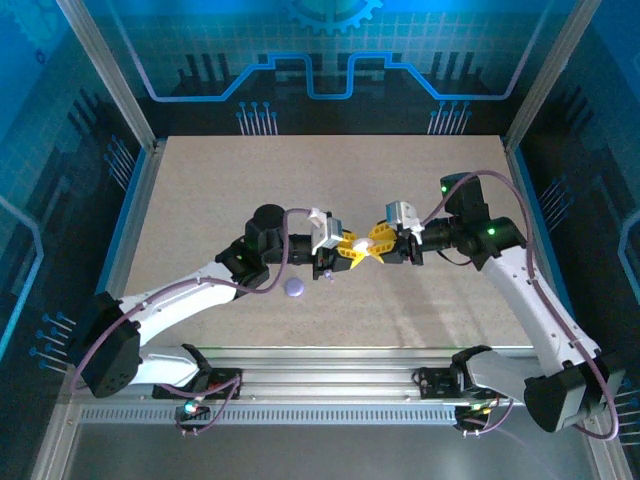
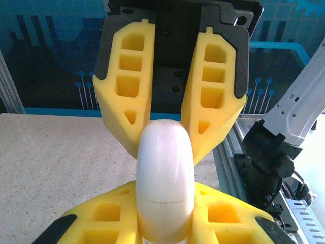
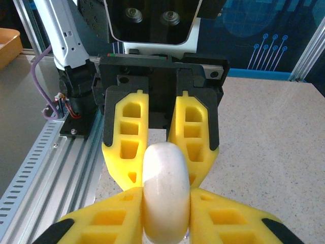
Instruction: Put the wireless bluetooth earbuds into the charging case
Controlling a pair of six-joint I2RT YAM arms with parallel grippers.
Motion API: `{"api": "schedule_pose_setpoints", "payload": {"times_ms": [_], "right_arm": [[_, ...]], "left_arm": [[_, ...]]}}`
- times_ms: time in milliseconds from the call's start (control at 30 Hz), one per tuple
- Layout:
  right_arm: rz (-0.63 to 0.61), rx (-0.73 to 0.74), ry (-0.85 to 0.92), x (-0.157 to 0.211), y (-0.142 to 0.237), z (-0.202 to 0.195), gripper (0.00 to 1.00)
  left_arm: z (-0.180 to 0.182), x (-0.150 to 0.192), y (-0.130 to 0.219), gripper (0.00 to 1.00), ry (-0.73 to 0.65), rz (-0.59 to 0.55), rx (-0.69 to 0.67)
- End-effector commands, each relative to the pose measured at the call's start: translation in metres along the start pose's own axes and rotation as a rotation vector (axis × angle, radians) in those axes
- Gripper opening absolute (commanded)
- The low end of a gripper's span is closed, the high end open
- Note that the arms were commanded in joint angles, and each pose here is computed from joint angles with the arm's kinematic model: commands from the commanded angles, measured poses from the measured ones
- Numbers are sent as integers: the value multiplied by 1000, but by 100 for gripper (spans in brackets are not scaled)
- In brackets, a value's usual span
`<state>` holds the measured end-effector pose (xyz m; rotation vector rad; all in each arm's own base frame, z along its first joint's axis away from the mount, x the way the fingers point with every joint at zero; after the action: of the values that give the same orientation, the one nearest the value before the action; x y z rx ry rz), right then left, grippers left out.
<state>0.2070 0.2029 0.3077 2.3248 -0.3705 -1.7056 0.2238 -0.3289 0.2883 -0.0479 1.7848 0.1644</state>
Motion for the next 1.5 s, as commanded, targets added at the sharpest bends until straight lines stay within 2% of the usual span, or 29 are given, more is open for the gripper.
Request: {"api": "schedule_pose_setpoints", "payload": {"times_ms": [0,133,300,333,467,667,867,1100,1467], "right_arm": [[-43,-65,11,-10,-2,9,21],[-39,-75,18,-9,-2,11,18],[-23,-68,26,-8,-2,11,15],[-17,-64,27,-7,-2,10,15],[2,-48,25,-2,0,6,14],[66,-23,-50,21,9,-6,14],[212,-3,-171,61,16,-21,14],[430,73,-352,114,25,-54,14],[665,170,-681,193,54,-84,14]], "left_arm": [[-6,-4,0,15,-18,-15,28],[-6,-5,0,15,-19,-17,25],[-5,-4,-1,22,-19,-14,19],[-4,-4,-1,26,-21,-14,16],[-1,-1,-1,54,-40,-3,-4],[11,11,2,70,-60,28,-90],[28,20,3,77,-35,67,-193],[63,33,-1,79,36,130,-357],[80,45,-5,79,64,212,-421]]}}
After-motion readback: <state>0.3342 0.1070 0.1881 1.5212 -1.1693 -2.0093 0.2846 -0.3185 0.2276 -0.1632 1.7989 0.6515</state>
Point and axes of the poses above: each hand's point on the last joint's axis, 136 mm out from that joint toward the fingers, its own y axis back along the fingers, its own z axis along the line the jaws close on, x = y × z, the point moved 2 cm from there along y, back along the fingers, and after that the axes turned 12 degrees about y, right-handed, at the moved point
